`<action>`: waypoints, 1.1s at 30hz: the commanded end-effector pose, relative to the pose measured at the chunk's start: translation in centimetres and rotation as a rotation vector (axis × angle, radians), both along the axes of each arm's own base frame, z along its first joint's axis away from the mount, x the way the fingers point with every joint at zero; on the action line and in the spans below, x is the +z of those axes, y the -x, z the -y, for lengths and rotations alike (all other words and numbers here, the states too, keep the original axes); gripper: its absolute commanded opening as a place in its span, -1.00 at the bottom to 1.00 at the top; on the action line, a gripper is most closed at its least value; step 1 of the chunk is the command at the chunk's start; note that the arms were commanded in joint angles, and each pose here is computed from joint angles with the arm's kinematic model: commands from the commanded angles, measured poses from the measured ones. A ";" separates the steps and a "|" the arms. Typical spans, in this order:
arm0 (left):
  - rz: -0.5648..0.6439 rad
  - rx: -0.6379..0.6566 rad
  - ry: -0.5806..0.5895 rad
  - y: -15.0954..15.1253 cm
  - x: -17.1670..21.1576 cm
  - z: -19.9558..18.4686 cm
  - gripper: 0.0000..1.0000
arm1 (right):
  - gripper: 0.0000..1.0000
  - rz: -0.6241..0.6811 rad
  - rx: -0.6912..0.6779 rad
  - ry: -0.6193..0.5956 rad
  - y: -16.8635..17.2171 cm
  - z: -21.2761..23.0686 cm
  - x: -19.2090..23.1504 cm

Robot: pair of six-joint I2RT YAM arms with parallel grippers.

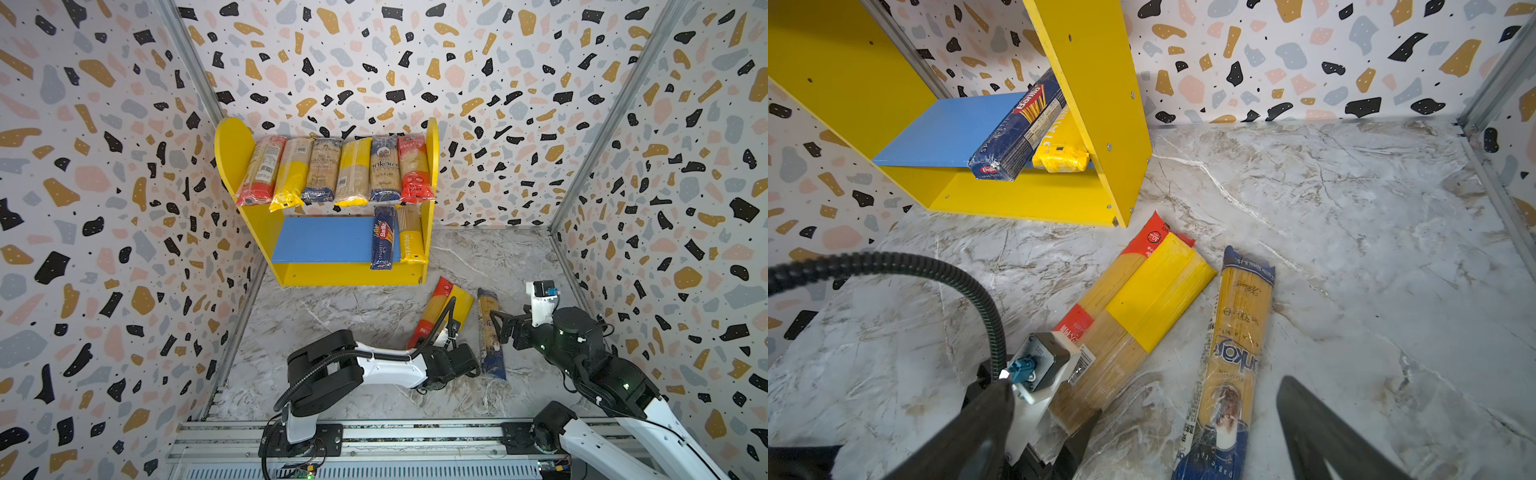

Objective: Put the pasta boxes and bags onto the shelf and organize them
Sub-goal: 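Close the left gripper on the end of the yellow-banded spaghetti bag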

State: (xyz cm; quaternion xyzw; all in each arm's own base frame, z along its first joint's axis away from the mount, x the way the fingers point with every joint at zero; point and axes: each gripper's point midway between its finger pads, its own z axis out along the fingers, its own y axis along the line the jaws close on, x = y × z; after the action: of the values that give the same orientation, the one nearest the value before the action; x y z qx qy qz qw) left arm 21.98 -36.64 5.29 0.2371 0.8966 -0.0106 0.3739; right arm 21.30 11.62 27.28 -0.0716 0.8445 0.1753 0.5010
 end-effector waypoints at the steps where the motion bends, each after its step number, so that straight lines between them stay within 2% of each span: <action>1: 0.052 -0.041 0.006 -0.9 1.8 0.9 0.83 | 0.98 0.012 -0.001 -0.009 -0.2 -0.1 0.4; 12: 0.003 -0.090 0.047 -1.9 1.4 4.1 0.87 | 0.98 0.000 -0.004 0.002 -0.9 -0.5 0.1; 16: -0.023 -0.081 0.043 -2.1 0.1 4.7 0.88 | 0.98 -0.003 0.000 0.006 -1.1 -0.8 0.0; 33: -0.177 -0.039 0.051 -1.1 -6.2 2.9 0.83 | 0.98 0.000 0.003 0.020 -1.5 -1.0 0.2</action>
State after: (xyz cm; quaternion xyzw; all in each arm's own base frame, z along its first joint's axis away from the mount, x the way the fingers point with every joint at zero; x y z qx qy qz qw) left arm 24.38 -41.00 3.26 0.2403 0.9006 -0.0688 0.3557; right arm 22.50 12.52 26.31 -0.0783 0.8545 0.1645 0.4865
